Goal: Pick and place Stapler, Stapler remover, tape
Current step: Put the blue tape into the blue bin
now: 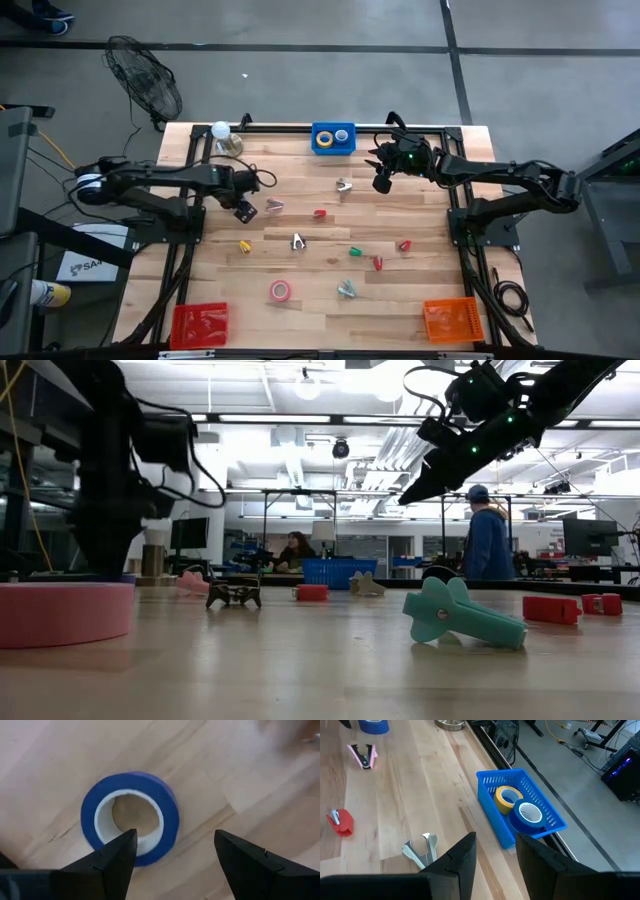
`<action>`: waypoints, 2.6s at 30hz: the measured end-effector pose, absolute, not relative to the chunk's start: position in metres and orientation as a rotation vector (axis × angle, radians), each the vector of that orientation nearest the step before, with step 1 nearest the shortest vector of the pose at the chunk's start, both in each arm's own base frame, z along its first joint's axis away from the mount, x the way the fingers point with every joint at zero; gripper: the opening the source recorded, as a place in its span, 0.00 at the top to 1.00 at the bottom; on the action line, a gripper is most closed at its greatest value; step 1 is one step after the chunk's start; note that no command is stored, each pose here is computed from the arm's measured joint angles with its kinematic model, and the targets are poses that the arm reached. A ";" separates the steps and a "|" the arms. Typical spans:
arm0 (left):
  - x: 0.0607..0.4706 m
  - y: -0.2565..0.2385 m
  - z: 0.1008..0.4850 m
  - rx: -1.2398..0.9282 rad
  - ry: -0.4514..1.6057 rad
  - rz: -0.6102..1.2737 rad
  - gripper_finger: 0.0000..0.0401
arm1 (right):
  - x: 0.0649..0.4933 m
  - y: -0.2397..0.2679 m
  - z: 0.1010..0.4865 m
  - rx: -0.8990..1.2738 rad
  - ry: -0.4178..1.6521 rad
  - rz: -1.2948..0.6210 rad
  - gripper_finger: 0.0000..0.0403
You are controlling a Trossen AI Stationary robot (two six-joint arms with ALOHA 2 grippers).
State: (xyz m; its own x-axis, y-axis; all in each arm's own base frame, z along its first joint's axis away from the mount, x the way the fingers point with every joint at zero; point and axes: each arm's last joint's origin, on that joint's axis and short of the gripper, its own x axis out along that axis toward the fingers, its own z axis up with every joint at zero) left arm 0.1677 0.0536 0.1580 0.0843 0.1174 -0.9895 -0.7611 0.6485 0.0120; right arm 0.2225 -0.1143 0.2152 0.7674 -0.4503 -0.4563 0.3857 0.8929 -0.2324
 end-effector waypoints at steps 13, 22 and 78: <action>0.173 0.053 0.146 -0.574 1.427 0.624 0.55 | 0.222 -0.114 0.215 -0.135 0.531 -0.453 0.68; 0.173 0.053 0.146 -0.544 1.440 0.575 0.92 | 0.222 -0.114 0.215 -0.135 0.532 -0.454 0.68; 0.303 0.068 0.283 0.319 0.096 -0.220 0.92 | 0.282 -0.068 0.242 -0.592 -0.150 -0.133 0.68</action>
